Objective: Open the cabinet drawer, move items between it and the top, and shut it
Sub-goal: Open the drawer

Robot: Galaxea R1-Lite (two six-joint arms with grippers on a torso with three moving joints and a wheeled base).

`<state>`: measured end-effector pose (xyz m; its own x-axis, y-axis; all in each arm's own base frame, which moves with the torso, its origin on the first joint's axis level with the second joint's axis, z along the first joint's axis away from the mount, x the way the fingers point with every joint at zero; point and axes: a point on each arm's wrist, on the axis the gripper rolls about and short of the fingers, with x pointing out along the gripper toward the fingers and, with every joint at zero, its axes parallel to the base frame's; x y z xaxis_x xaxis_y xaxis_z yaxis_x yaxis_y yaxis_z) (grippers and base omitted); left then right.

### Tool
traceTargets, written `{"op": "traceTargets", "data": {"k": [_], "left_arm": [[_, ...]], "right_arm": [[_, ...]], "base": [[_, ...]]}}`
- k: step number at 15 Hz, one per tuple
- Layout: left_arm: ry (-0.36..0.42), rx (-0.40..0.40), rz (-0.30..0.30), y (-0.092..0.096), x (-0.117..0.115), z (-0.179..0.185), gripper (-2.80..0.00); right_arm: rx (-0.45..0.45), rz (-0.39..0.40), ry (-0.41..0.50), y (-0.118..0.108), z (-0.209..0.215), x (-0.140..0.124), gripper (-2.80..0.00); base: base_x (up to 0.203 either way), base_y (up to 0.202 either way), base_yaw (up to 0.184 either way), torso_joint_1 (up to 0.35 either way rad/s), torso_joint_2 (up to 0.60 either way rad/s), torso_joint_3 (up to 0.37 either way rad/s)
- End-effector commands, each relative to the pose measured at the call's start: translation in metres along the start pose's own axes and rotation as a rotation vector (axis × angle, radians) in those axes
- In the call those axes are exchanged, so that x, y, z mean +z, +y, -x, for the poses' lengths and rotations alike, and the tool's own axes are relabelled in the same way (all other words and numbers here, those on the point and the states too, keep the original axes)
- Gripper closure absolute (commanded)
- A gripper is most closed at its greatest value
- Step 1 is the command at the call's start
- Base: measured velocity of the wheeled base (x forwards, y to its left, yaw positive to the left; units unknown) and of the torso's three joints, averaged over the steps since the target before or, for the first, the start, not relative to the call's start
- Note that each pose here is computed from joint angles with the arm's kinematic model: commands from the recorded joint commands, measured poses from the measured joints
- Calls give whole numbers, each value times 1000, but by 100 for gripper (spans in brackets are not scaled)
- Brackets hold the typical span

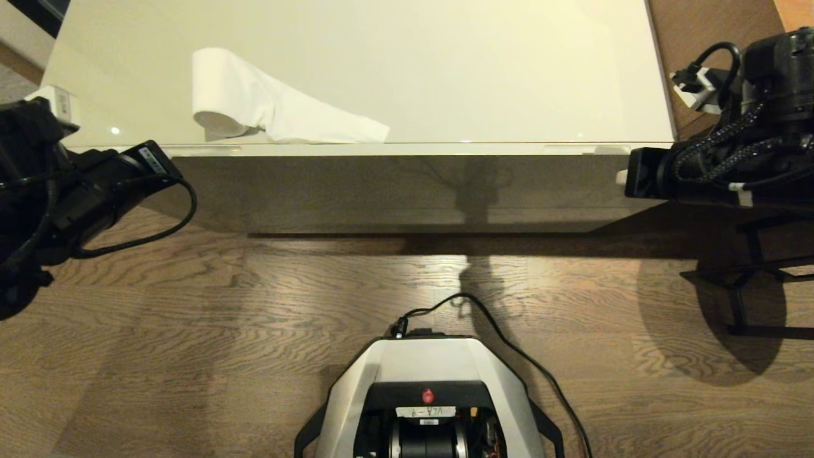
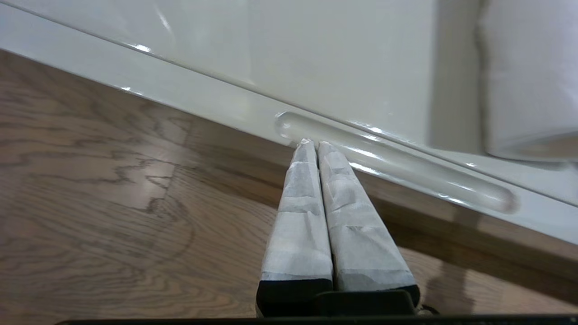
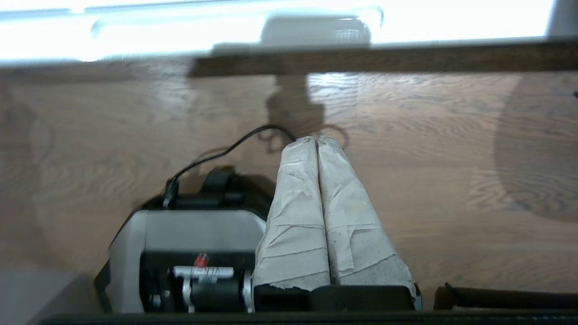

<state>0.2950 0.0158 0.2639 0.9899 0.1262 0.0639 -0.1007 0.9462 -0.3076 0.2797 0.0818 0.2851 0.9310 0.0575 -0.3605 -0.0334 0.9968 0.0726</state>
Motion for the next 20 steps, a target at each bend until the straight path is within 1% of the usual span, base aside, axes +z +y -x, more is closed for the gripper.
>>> {"op": "traceTargets", "data": {"k": [1,3,5,6,7,8,11,13,15,16,18,20], "left_arm": [[-27,-13,6,-3,10,10,0],[-7,-12,4,-2,3,5,0],[-9,-13,5,-2,2,3,0],[-24,-19,6,-4,6,5,0],[-28,-24,6,-4,8,7,0],[-26,-23,6,-4,7,6,0],[-19,-23,7,-4,5,2,0],[-11,-30,13,-6,2,1,0],[-1,-29,14,-6,-1,-2,0],[6,-25,17,-5,-4,-4,0],[5,-25,39,-5,-4,-5,0],[6,-26,60,-6,-4,-5,0]], "right_arm": [[-35,-6,-12,2,-27,-4,0],[-85,-14,-67,2,-47,-5,0],[-97,-19,-86,3,-50,-5,0],[-101,-22,-102,2,-43,-1,0],[-102,-27,-133,0,-25,8,0],[-97,-22,-137,1,-8,13,0],[-64,4,-106,6,31,23,0],[-60,-1,-119,6,37,30,0],[-70,0,-81,9,23,23,0],[-75,-6,-60,11,7,17,0],[-80,-36,-80,13,-12,10,0],[-73,-43,-115,15,-22,7,0]], "base": [[0,0,0,0,0,0],[0,0,0,0,0,0],[0,0,0,0,0,0],[0,0,0,0,0,0],[0,0,0,0,0,0],[0,0,0,0,0,0],[0,0,0,0,0,0],[0,0,0,0,0,0],[0,0,0,0,0,0],[0,0,0,0,0,0],[0,0,0,0,0,0],[0,0,0,0,0,0]]}}
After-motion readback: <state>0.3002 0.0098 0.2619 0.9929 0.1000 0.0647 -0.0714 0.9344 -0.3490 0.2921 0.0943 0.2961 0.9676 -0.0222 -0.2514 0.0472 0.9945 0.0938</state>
